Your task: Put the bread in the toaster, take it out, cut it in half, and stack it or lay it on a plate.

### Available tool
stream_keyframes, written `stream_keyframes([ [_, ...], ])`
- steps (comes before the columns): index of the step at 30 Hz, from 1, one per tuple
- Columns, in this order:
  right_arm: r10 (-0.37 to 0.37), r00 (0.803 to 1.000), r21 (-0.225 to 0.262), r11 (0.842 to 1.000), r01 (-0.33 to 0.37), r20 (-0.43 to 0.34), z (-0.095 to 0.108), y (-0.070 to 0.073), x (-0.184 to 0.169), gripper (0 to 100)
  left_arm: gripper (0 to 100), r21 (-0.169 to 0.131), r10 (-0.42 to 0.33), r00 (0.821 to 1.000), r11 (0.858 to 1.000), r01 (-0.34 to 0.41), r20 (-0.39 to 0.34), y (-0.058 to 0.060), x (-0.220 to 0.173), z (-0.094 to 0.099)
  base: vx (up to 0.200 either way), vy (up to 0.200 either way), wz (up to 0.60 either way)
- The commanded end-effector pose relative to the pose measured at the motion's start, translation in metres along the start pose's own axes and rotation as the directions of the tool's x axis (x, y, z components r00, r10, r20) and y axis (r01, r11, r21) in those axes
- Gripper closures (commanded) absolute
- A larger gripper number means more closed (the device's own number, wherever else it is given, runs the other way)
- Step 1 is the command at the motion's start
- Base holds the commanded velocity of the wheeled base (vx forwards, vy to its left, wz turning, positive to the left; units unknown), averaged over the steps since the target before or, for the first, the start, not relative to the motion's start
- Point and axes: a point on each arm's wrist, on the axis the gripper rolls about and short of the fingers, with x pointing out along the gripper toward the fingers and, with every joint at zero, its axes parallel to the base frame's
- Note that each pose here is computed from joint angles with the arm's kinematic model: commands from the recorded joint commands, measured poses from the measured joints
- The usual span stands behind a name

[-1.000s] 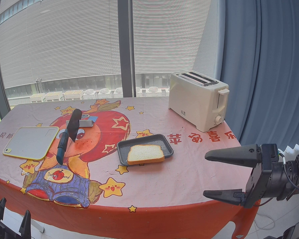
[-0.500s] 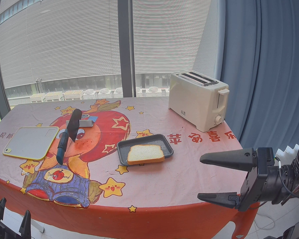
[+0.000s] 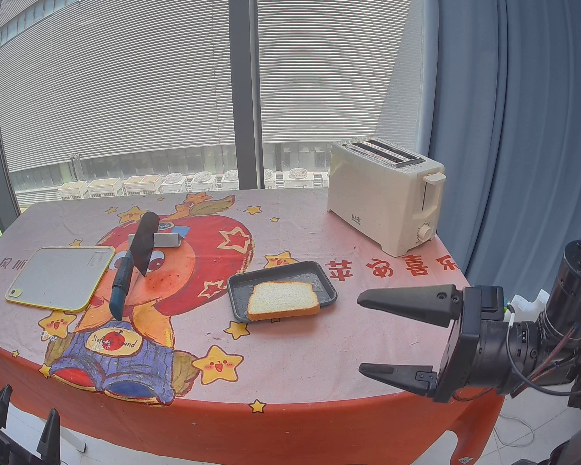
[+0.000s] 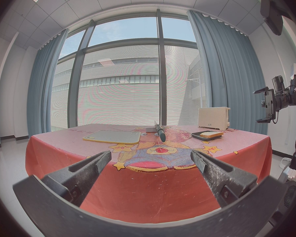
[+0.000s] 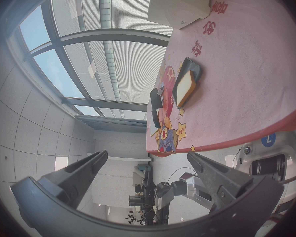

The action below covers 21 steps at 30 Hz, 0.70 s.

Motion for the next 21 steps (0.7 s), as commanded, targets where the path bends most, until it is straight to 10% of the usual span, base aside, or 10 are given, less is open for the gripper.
stream_keyframes([
  [1, -0.033, 0.999, 0.011, 0.999, 0.033, 0.0, 0.003, -0.007, 0.01, 0, 0, 0.0, 0.0, 1.0, 1.0, 0.0, -0.006, 0.0, 0.0, -0.005, 0.0, 0.0, 0.0],
  [21, -0.11, 0.994, 0.038, 0.993, 0.109, 0.022, 0.031, -0.025, 0.071, 0, 0, 0.0, 0.0, 1.0, 1.0, 0.0, -0.004, 0.0, 0.0, -0.005, 0.0, 0.0, 0.0],
])
